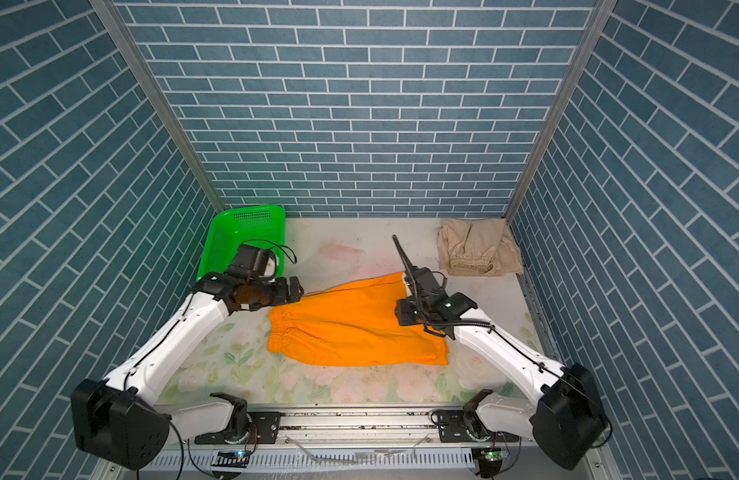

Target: Fold and stack the shorts

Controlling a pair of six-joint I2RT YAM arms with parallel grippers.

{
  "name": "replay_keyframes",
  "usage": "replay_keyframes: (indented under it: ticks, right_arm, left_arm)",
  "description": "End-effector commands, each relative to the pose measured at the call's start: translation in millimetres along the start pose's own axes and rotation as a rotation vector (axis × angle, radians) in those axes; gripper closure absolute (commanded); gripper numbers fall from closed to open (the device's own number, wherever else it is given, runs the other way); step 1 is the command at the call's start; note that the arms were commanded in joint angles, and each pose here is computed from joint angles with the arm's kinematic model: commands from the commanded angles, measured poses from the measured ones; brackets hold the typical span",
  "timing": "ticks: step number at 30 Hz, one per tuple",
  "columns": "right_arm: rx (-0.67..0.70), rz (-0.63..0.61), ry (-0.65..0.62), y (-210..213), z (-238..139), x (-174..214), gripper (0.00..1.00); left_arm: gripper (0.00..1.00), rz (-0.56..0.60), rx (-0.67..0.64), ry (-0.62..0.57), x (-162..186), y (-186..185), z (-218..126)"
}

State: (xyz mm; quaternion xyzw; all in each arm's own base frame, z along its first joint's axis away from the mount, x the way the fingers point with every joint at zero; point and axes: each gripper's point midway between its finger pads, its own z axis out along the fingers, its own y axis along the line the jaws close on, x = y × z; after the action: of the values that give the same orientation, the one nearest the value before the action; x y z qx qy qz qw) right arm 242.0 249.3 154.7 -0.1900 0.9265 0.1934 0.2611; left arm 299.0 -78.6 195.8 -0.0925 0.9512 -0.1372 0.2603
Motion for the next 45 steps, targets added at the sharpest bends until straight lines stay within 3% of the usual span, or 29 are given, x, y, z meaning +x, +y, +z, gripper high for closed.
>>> replay_keyframes:
  ticks: [1, 7, 13, 22, 34, 36, 38, 43, 45]
  right_arm:
    - [-0.041, -0.359, -0.009, 71, 29, -7, 0.48]
    - [-0.186, -0.741, -0.047, 208, 81, 7, 0.34]
    - [-0.221, -0.948, -0.085, 276, 122, 26, 0.28]
    - [-0.088, -1.137, -0.075, 289, 175, 36, 0.24]
    - [0.021, -1.229, 0.022, 262, 208, 58, 0.25]
    - [0.029, -1.232, 0.033, 260, 211, 59, 0.28]
    - [0.033, -1.224, 0.033, 259, 213, 59, 0.4]
    - [-0.009, -1.104, -0.014, 262, 203, 44, 0.88]
    - [-0.063, -1.02, -0.06, 266, 192, 34, 1.0]
  left_arm:
    - [0.0, -0.101, -0.076, 0.023, 10, 51, -43]
    - [0.0, -0.255, -0.139, -0.107, -2, 106, -88]
    - [0.0, -0.382, -0.067, -0.186, -1, 122, -96]
    - [0.0, -0.477, 0.056, -0.198, 3, 124, -84]
    - [0.0, -0.485, 0.013, -0.189, 9, 131, -83]
    - [0.0, -0.486, 0.01, -0.19, 9, 132, -83]
    - [0.0, -0.484, 0.007, -0.19, 9, 132, -83]
    - [0.0, -0.497, 0.026, -0.168, 12, 132, -75]
    - [0.0, -0.5, 0.054, -0.15, 13, 129, -72]
